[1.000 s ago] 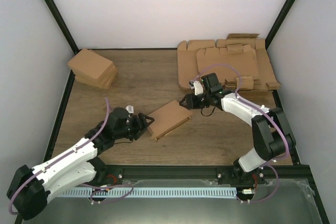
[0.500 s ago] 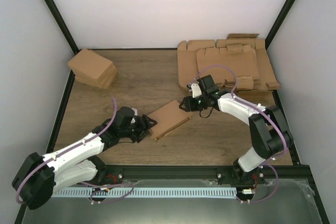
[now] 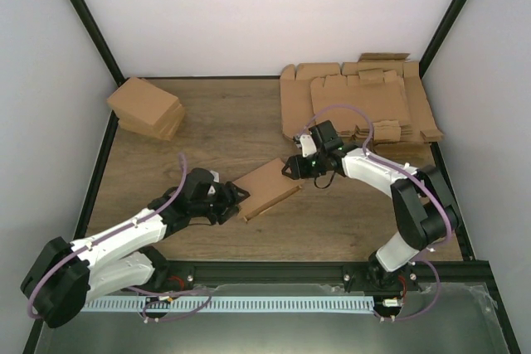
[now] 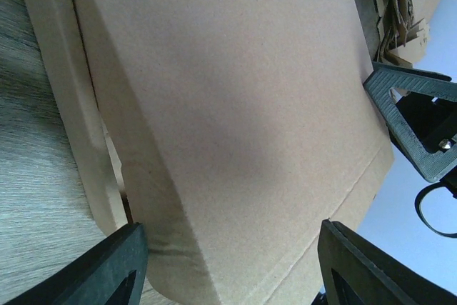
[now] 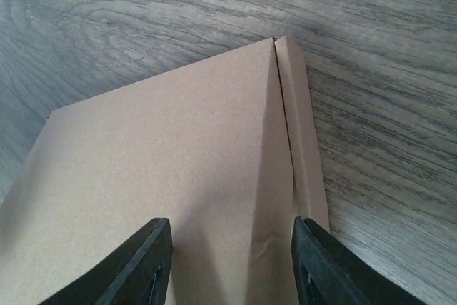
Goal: Fold the paper box
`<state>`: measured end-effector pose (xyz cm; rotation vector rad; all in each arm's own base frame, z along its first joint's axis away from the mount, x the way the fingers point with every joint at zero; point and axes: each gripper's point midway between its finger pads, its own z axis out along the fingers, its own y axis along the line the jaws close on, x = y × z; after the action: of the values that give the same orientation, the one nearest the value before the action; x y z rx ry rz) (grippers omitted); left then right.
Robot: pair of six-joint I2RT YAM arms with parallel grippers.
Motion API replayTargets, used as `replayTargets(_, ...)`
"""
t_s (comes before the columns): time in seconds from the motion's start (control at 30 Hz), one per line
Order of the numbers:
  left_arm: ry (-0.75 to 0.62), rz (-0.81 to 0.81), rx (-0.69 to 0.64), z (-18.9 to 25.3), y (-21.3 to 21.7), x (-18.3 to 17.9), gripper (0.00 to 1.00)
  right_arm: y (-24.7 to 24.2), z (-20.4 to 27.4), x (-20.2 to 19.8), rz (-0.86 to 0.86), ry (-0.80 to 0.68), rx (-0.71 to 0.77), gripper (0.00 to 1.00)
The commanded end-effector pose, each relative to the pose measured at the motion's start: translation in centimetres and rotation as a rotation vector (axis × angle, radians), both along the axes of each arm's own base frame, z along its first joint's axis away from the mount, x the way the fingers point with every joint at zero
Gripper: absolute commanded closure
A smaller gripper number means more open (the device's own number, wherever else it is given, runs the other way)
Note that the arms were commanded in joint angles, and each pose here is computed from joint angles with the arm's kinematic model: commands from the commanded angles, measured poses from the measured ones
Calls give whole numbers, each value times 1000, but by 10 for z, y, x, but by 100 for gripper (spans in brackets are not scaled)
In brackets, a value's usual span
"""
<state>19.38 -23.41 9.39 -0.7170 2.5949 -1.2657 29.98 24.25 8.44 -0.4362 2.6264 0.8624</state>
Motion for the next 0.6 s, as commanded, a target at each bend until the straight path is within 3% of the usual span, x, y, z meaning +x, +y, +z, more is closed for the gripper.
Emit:
replayTargets(0.0, -11, -5, -14, 0, -2, 2, 34, 6, -3, -5, 27, 8, 3, 52)
replayTargets(0.27, -9, -5, -13, -2, -2, 1, 47, 8, -6, -10, 38, 22, 9, 57)
replayTargets(0.57, 0, -2, -5, -10, -1, 1, 71, 11, -7, -15, 53, 35, 21, 69)
